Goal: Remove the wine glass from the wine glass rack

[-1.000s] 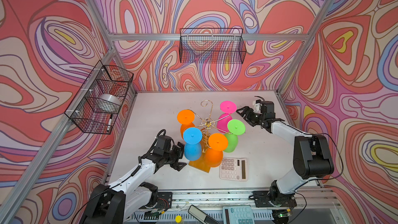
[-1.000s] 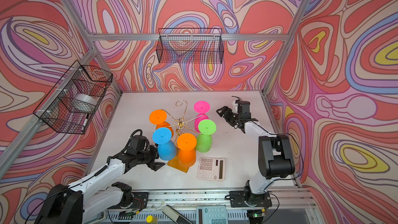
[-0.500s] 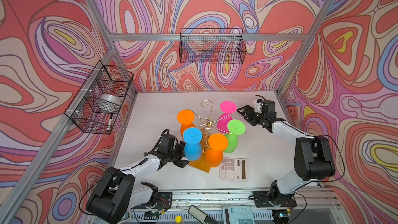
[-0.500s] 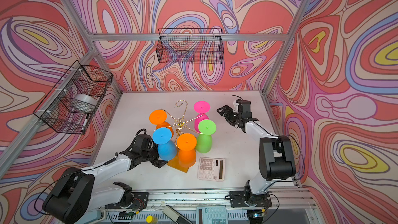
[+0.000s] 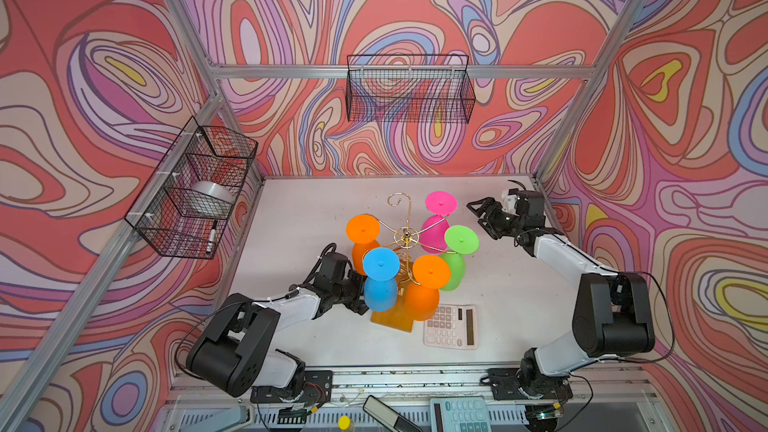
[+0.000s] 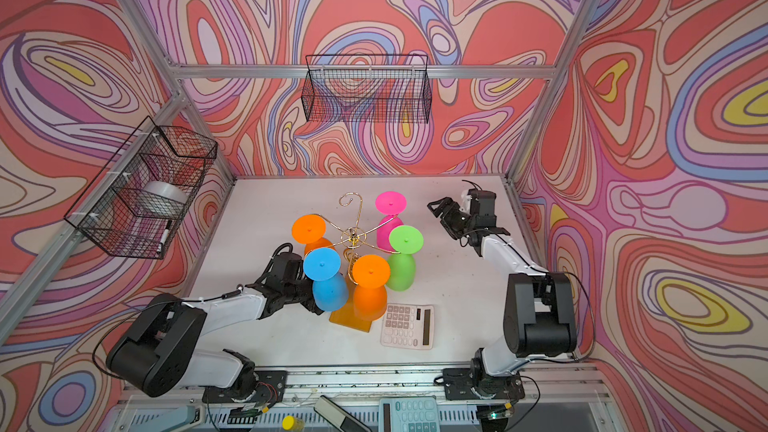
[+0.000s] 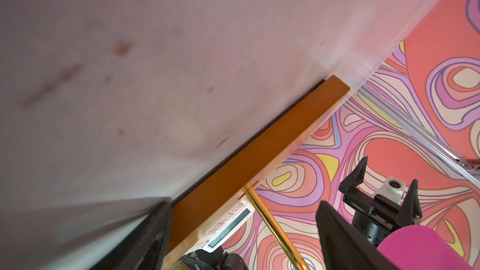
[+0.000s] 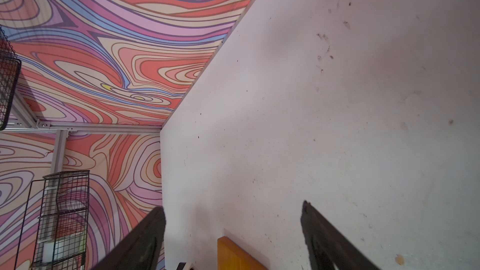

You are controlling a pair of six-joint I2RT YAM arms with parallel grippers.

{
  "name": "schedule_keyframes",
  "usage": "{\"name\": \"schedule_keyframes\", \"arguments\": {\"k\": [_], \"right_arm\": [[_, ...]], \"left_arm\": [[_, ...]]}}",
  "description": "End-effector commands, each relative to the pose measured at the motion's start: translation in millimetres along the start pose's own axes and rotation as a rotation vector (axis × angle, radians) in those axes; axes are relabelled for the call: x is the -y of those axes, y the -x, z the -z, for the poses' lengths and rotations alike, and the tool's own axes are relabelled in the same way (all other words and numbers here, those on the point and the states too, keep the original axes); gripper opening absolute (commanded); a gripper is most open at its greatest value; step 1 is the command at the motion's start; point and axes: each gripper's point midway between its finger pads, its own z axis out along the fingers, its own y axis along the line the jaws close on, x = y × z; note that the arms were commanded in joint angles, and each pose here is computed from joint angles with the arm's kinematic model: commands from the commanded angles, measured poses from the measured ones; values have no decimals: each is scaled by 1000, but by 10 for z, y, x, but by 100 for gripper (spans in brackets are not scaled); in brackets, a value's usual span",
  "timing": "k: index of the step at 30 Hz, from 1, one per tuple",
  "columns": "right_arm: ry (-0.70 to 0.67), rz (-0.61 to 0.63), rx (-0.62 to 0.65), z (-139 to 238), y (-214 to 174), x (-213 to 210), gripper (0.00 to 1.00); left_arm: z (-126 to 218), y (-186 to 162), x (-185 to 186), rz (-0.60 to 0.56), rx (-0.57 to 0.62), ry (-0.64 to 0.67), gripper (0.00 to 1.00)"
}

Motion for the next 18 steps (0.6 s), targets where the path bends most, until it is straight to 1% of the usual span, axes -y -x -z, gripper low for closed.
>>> {"name": "schedule_keyframes", "arguments": {"k": [1,6,18], "right_arm": [[52,-2,50,141,171,-198,86],[77,-24,68,188,254,-234,85],[145,-7,150,379,483,-538,85]], "left_arm": [[-69,-101,143,-11,-42,-35,87],[-139,-132,168,-13,-60,-45,85],[-172,-128,197,-23,-65,-54,84]]}}
